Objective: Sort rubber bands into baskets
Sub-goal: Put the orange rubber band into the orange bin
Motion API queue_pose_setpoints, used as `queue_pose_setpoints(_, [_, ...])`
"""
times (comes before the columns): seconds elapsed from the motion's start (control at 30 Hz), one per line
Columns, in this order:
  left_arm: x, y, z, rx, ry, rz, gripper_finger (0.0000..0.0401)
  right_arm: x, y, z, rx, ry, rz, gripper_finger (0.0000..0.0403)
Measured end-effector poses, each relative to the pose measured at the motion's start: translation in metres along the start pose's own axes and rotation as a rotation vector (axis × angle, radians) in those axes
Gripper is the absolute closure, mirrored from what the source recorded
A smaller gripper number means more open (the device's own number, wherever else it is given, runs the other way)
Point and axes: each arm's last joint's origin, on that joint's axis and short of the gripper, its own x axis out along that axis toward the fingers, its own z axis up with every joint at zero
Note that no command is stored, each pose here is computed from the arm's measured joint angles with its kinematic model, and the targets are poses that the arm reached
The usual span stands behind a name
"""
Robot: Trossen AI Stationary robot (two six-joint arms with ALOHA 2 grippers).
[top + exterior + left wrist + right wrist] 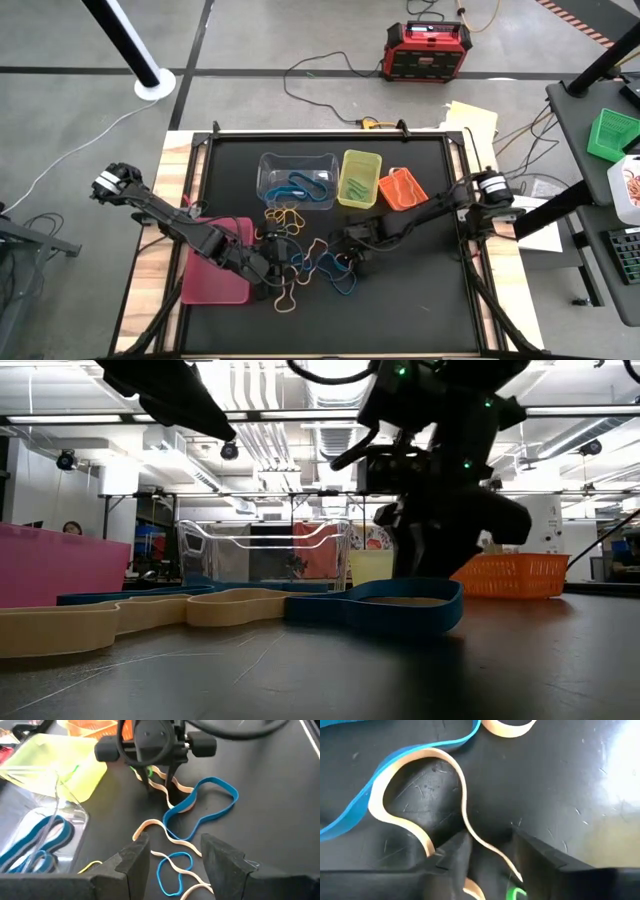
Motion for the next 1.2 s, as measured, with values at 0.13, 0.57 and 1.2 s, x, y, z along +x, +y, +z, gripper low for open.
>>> queue_pose_setpoints(0.13, [0.0,0.0,0.0,0.001,-0.005,0.011,0.0243,0.006,0.0,0.001,-0.028,0.013,0.008,0.0347])
queue_pose_setpoints(0.57, [-0.014,0.005,0.007,0.003,-0.064,0.038,0.0243,-0.121,-0.016,0.015,0.105,-0.136,-0.082,0.0394])
queue_pose_setpoints(1.2, [-0.042,0.022,0.019,-0.004,-0.169,0.093,0.0243,-0.182,-0.061,-0.073,0.517,0.096,-0.663,0.0394])
